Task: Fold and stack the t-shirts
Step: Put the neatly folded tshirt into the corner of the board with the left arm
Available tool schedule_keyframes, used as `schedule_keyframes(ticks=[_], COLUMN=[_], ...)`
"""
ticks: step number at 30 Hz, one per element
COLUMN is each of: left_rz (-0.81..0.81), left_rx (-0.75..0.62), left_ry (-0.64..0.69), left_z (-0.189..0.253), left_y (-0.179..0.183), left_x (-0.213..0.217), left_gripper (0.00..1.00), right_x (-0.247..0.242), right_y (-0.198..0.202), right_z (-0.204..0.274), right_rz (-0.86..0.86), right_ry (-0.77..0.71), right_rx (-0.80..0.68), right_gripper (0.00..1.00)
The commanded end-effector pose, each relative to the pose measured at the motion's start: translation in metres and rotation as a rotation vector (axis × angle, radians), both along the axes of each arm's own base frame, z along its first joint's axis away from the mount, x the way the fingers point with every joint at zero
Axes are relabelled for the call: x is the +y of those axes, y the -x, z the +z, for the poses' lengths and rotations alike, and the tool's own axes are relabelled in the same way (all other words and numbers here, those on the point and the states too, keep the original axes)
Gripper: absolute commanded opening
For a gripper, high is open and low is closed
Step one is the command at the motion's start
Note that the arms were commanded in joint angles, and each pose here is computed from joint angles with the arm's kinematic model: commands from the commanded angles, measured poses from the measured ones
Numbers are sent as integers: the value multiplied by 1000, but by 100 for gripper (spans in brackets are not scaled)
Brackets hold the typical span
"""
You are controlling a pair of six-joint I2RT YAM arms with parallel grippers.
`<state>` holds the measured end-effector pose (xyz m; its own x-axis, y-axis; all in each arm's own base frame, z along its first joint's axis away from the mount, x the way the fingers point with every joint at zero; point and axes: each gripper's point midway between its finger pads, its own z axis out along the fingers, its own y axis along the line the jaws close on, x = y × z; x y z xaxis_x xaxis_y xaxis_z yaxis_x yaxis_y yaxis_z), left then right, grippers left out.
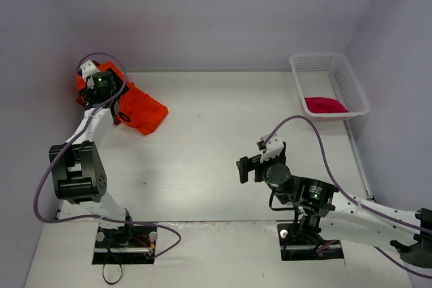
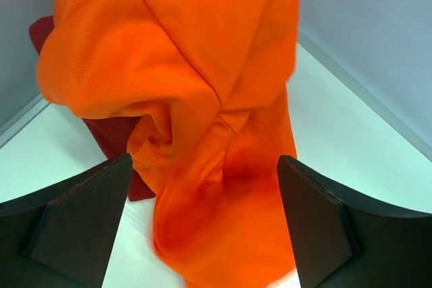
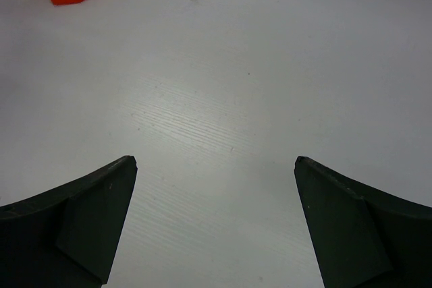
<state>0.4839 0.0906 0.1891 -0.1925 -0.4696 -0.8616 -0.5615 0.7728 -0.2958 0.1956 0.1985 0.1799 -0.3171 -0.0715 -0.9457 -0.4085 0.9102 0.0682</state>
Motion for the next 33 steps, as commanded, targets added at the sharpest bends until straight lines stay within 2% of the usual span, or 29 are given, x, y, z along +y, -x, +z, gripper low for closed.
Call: schedule_keyframes(ticks=[1, 5, 11, 16, 17, 18, 19, 20, 22, 27, 30, 32, 33], left_rz=[42, 45, 26, -52, -83, -106, -126, -164, -203, -223, -240, -234, -229], left_rx=[-94, -102, -153, -190, -192, -197, -195, -155, -164, -165, -177, -154, -147], left_ry=[-14, -23, -30, 6, 11, 14, 13, 21, 46, 70, 58, 57, 59], left_z=[36, 41, 71, 95, 96, 101, 101, 94, 100, 99, 105, 102, 100], left_y=[0, 2, 12, 22, 21, 24, 25, 30, 38, 78, 98, 109, 112], left_x=[4, 5, 1, -22, -35, -44, -51, -70, -83, -93, -93, -90, -90], left_gripper=[83, 83, 83, 83, 83, 83, 83, 83, 83, 83, 83, 83, 83], right_x=[0, 0, 8, 54, 68, 82, 100, 112, 143, 177, 180, 194, 199], right_y=[-5, -6, -7, -14, -20, -31, -41, -49, -69, -118, -158, -168, -173], right_z=[26, 25, 28, 36, 22, 41, 18, 20, 15, 19, 2, 11, -2], right_rz=[-34, -35, -25, 75, 92, 88, 109, 121, 166, 210, 202, 250, 251], right_ry=[-65, -62, -66, -157, -100, -141, -75, -70, -67, -253, -317, -357, -357], right_rx=[-49, -46, -43, -84, -84, -119, -82, -87, -68, 3, 67, 73, 103], right_gripper=[100, 100, 100, 100, 100, 100, 100, 100, 100, 100, 98, 98, 98])
